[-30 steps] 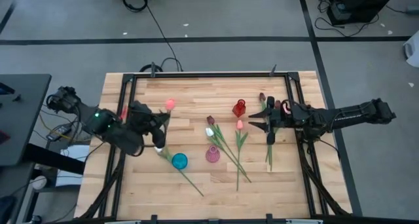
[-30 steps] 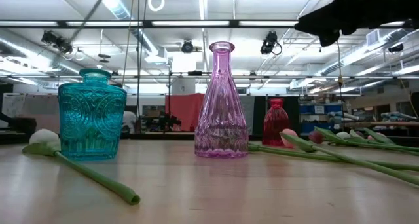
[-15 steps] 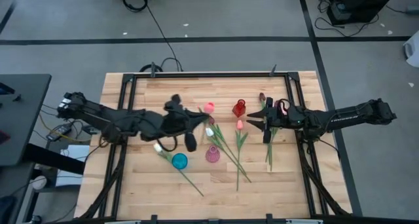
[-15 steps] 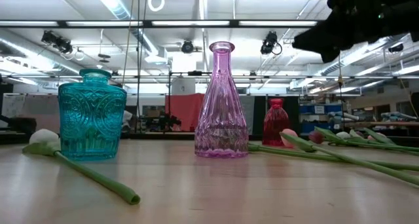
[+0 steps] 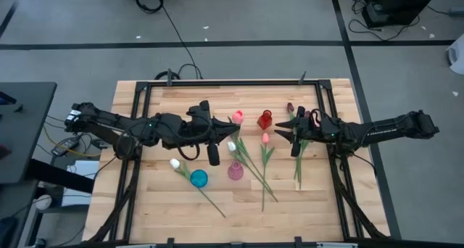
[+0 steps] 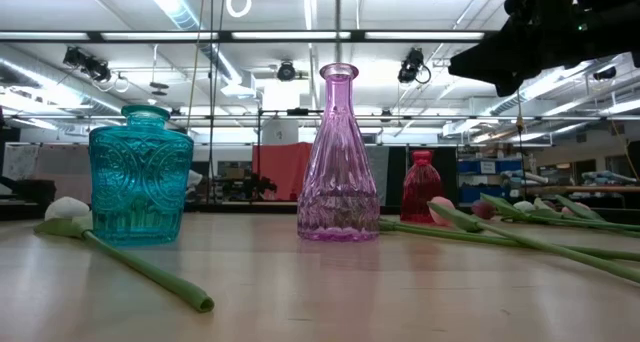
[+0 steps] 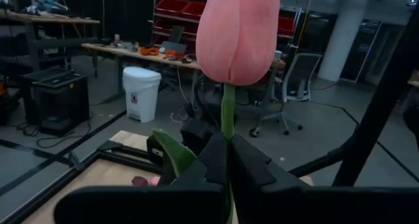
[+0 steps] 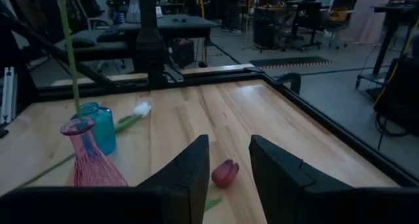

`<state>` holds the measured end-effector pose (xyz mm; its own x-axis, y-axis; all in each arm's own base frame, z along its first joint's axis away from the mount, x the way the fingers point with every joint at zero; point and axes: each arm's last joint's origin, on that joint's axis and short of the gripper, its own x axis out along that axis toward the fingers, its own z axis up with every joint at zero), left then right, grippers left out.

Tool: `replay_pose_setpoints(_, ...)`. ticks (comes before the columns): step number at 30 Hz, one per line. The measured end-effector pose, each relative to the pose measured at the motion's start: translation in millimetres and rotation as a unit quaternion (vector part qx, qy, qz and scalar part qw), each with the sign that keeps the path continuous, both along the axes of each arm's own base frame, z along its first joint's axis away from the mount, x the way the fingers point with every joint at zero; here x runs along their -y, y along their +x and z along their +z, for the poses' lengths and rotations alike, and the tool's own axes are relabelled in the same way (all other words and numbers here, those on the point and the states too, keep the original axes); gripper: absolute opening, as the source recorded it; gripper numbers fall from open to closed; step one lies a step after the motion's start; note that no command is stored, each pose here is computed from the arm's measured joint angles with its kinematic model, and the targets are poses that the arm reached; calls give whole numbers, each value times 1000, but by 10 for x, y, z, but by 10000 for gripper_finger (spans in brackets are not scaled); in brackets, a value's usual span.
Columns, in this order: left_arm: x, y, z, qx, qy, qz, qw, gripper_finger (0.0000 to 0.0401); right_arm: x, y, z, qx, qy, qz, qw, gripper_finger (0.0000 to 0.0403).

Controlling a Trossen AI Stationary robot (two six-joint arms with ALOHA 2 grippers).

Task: Sort flowers into vase by color
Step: Put the bottom left pink tulip into the pink vase

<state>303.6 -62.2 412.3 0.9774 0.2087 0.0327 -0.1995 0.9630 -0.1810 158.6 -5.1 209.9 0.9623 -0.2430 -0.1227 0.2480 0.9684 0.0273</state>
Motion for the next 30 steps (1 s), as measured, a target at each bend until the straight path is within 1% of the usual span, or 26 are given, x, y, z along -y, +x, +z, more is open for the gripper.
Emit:
replay_pose_setpoints(6, -6, 50, -50, -9, 0, 2, 1000, 10, 0, -1, -4, -2, 0, 0, 1000, 123)
replay_pose_setpoints(13, 53, 276, -311, -53, -3, -6, 999, 10, 0, -1, -5, -2, 0, 0, 1000, 123)
replay_pose_setpoints(18, 115, 390, -561, -115, -23, -9, 993, 10, -5, -1, -8, -4, 1, 3, 1000, 123)
replay_pose_setpoints(23, 215, 368, -656, -147, -54, -15, 988, 12, -11, 1, -7, -2, 6, 14, 1000, 123)
replay_pose_setpoints(26, 285, 345, -672, -153, -65, -22, 986, 33, -11, 1, -6, -2, 6, 14, 1000, 123)
replay_pose_setpoints(28, 321, 330, -685, -159, -66, -23, 985, 65, -11, 1, -6, -2, 6, 14, 1000, 121)
replay_pose_setpoints(30, 335, 296, -725, -179, -64, -2, 982, 106, -11, 1, -5, -1, 8, 14, 1000, 121)
